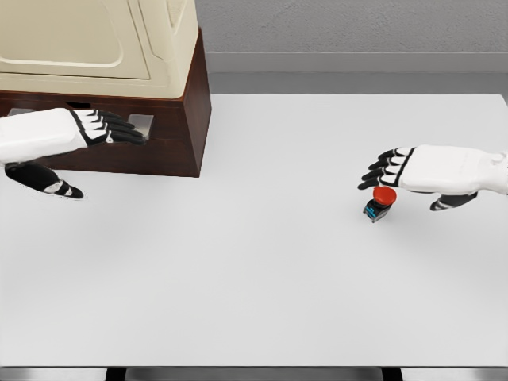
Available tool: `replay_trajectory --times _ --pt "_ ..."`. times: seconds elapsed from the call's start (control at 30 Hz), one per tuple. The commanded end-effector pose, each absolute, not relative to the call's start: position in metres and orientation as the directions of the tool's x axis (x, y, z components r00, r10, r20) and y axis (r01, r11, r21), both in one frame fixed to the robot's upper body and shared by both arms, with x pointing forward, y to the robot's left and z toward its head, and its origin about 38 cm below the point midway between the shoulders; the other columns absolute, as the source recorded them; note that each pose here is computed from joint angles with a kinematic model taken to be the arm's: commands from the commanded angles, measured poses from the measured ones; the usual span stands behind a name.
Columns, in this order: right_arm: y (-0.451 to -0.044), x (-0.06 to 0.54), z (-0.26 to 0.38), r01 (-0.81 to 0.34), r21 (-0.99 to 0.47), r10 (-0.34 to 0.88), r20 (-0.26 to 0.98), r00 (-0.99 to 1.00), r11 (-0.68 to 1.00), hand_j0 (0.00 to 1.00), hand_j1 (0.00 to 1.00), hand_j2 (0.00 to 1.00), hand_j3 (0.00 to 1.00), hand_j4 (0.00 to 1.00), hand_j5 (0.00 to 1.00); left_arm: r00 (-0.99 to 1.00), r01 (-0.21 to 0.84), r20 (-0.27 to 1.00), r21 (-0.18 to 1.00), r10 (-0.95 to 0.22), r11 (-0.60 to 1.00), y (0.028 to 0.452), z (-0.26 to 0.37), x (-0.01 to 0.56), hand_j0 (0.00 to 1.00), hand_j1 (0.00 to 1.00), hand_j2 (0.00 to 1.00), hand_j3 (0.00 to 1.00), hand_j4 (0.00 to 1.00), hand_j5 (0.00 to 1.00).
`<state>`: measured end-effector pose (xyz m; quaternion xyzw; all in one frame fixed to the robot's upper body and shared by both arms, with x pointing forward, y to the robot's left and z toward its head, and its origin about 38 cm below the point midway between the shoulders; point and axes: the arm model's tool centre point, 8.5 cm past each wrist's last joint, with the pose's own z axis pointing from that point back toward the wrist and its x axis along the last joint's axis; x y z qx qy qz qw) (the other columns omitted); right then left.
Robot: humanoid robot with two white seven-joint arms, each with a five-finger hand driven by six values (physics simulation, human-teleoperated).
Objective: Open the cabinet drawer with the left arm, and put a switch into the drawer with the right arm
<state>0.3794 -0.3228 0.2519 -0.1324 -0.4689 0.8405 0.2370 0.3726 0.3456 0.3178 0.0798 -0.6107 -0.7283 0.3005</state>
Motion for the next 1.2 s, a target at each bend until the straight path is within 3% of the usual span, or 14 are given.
replay_trajectory --times 0.0,0.03,0.23,0.33,0.47,0.67,0.83,1.17 --pt "-0.315 0.379 0.246 -0.28 -0.854 0.511 0.018 -0.859 -0.44 1.0 1.0 1.0 1.0 1.0 1.0 -0.7 0.478 0.361 0.878 -0.616 -0.028 0.38 0.284 0.374 1.0 1.0 1.0 1.0 1.0 1.0" --pt "-0.314 0.38 0.244 -0.28 -0.852 0.51 0.018 -0.86 -0.442 1.0 1.0 1.0 1.0 1.0 1.0 -0.64 0.574 0.465 0.819 -0.612 0.023 0.383 0.259 0.368 1.0 1.0 1.0 1.0 1.0 1.0" --pt "-0.311 0.384 0.238 -0.266 -0.845 0.509 -0.009 -0.861 -0.464 1.0 1.0 1.0 1.0 1.0 1.0 -0.737 0.542 0.466 0.84 -0.489 -0.017 0.339 0.286 0.357 1.0 1.0 1.0 1.0 1.0 1.0" --pt "-0.314 0.389 0.232 -0.274 -0.838 0.525 -0.019 -0.851 -0.473 1.0 1.0 1.0 1.0 1.0 1.0 -0.662 0.679 0.625 0.734 -0.414 0.024 0.338 0.296 0.349 1.0 1.0 1.0 1.0 1.0 1.0" --pt "-0.326 0.399 0.227 -0.304 -0.835 0.566 -0.01 -0.825 -0.459 1.0 1.0 1.0 1.0 1.0 1.0 -0.476 0.764 0.724 0.621 -0.499 0.173 0.344 0.301 0.366 1.0 1.0 1.0 1.0 1.0 1.0" --pt "-0.322 0.398 0.216 -0.315 -0.82 0.556 -0.006 -0.831 -0.479 1.0 1.0 1.0 1.0 1.0 1.0 -0.336 0.792 0.715 0.567 -0.613 0.228 0.346 0.3 0.382 1.0 1.0 1.0 1.0 1.0 1.0" --pt "-0.324 0.405 0.214 -0.323 -0.818 0.571 -0.008 -0.821 -0.476 1.0 1.0 1.0 1.0 1.0 1.0 -0.324 0.762 0.602 0.623 -0.73 0.175 0.352 0.3 0.39 1.0 1.0 1.0 1.0 1.0 1.0" --pt "-0.313 0.401 0.195 -0.33 -0.792 0.543 -0.002 -0.84 -0.514 1.0 1.0 1.0 1.0 1.0 1.0 -0.38 0.703 0.568 0.69 -0.73 0.171 0.361 0.329 0.39 1.0 1.0 1.0 1.0 1.0 1.0"
